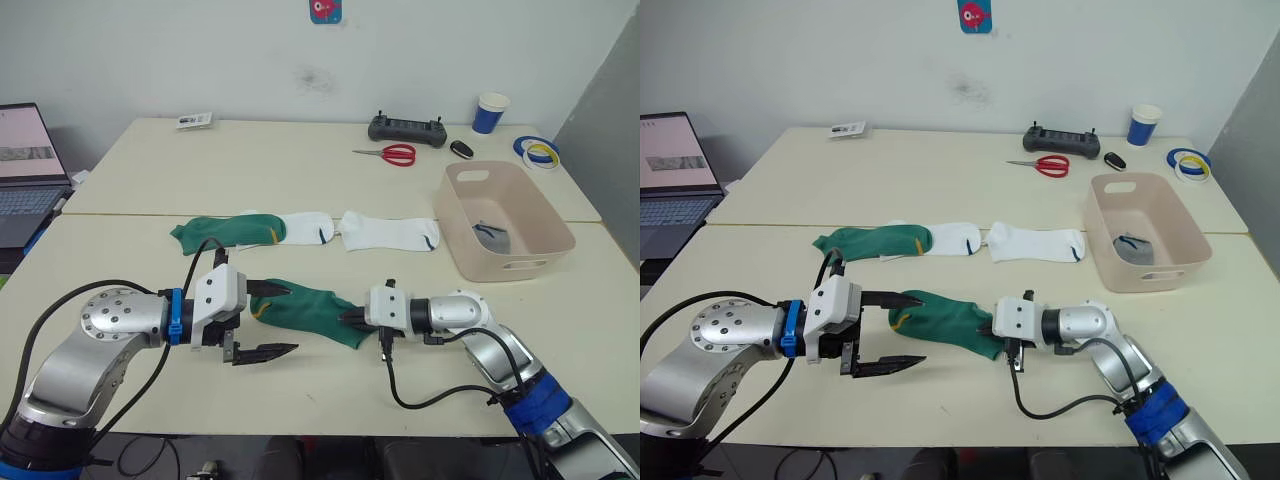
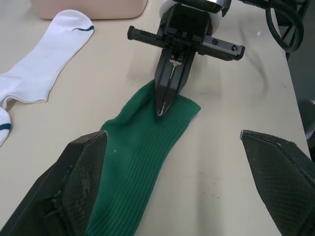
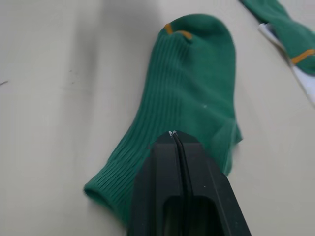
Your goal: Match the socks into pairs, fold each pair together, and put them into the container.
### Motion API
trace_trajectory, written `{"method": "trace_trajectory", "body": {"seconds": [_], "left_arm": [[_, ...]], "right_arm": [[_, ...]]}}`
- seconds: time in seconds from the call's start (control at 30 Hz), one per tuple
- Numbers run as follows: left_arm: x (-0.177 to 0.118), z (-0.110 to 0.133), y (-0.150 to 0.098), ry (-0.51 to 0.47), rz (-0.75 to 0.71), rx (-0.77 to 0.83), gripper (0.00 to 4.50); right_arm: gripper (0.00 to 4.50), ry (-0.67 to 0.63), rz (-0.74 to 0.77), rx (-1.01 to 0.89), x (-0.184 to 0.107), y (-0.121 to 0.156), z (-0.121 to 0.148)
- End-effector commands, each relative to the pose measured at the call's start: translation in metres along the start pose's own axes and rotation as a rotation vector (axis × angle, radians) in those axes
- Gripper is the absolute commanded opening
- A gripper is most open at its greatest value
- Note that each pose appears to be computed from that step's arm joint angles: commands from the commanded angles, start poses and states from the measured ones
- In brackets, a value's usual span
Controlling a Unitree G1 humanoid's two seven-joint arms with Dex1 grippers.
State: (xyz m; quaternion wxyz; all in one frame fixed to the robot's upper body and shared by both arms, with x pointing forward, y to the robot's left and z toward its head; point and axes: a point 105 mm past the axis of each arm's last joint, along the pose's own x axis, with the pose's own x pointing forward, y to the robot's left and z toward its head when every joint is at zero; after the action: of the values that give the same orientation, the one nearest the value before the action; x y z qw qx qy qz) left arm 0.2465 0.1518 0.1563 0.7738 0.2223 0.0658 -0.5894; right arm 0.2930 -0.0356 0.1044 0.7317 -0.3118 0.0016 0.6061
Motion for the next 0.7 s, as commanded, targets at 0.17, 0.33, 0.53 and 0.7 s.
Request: {"method": "trace_trajectory", "body": {"seconds": [0.17,0.33,0.53,0.7], "left_arm": [[-0.004,0.007,0.004,-0.015,0.013,0.038,4.5],[-0.004,0.004,0.007,-0.012,0.021,0.041,4.5],[-0.016,-0.015,0.013,0.028,0.056,0.027,4.5],[-0.041,-0.049,0.021,0.155,0.076,0.064,4.5]], "right_arm": [[0.05,0.07,-0.09,0.09,-0.011,-0.017,-0.012],[0.05,0.153,-0.126,0.123,-0.014,-0.019,-0.032],[0.05,-0.045,-0.118,0.178,-0.023,-0.023,0.0],[0.45,-0.126,-0.002,0.039,-0.043,-0.013,0.021]]}}
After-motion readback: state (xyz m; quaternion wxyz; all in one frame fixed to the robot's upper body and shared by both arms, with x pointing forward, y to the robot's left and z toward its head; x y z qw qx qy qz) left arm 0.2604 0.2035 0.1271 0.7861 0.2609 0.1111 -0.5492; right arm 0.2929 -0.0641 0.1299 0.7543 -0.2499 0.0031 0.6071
